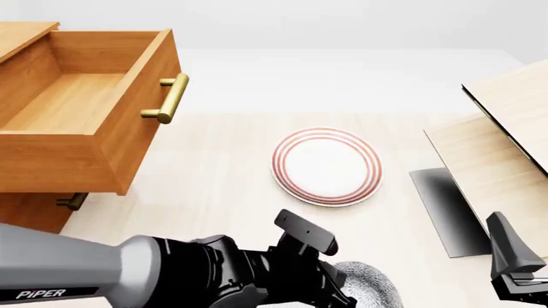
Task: Open the top drawer of the cabinet and put the bowl in it.
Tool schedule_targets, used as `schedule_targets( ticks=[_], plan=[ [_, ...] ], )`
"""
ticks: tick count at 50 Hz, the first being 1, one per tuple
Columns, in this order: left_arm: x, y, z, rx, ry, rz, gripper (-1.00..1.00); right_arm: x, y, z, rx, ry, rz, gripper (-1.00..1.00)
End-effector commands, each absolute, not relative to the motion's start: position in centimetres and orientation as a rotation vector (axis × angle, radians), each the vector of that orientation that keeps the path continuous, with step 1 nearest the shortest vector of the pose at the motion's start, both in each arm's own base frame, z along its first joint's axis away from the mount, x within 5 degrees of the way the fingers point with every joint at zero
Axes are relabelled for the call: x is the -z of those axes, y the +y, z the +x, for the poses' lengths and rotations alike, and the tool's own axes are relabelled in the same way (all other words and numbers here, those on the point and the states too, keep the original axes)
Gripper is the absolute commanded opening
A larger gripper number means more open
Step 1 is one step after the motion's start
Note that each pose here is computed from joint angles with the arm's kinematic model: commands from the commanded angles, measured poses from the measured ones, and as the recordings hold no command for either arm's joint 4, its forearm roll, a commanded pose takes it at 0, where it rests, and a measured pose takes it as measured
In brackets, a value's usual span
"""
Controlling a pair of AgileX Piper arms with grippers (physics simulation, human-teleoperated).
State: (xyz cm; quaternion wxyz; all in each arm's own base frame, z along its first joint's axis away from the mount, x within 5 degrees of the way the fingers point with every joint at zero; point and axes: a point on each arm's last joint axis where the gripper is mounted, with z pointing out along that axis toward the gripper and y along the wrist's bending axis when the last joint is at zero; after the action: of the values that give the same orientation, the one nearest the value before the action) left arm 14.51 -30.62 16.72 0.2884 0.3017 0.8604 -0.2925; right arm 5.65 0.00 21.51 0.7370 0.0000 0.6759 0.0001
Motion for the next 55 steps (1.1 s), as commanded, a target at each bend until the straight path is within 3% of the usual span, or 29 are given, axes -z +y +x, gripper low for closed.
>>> schedule_targets(
  ticks=[1, 55],
  plan=[
    [-18.9, -30.6, 14.5, 0.814, 2.276, 0.774, -1.00, -21.5, 0.0, 5.6, 0.000, 1.484, 0.000, 1.00],
    [-28.9, -26.7, 20.1, 0.714, 2.271, 0.573, -1.00, -21.5, 0.0, 5.6, 0.000, 1.484, 0.000, 1.00]
  ],
)
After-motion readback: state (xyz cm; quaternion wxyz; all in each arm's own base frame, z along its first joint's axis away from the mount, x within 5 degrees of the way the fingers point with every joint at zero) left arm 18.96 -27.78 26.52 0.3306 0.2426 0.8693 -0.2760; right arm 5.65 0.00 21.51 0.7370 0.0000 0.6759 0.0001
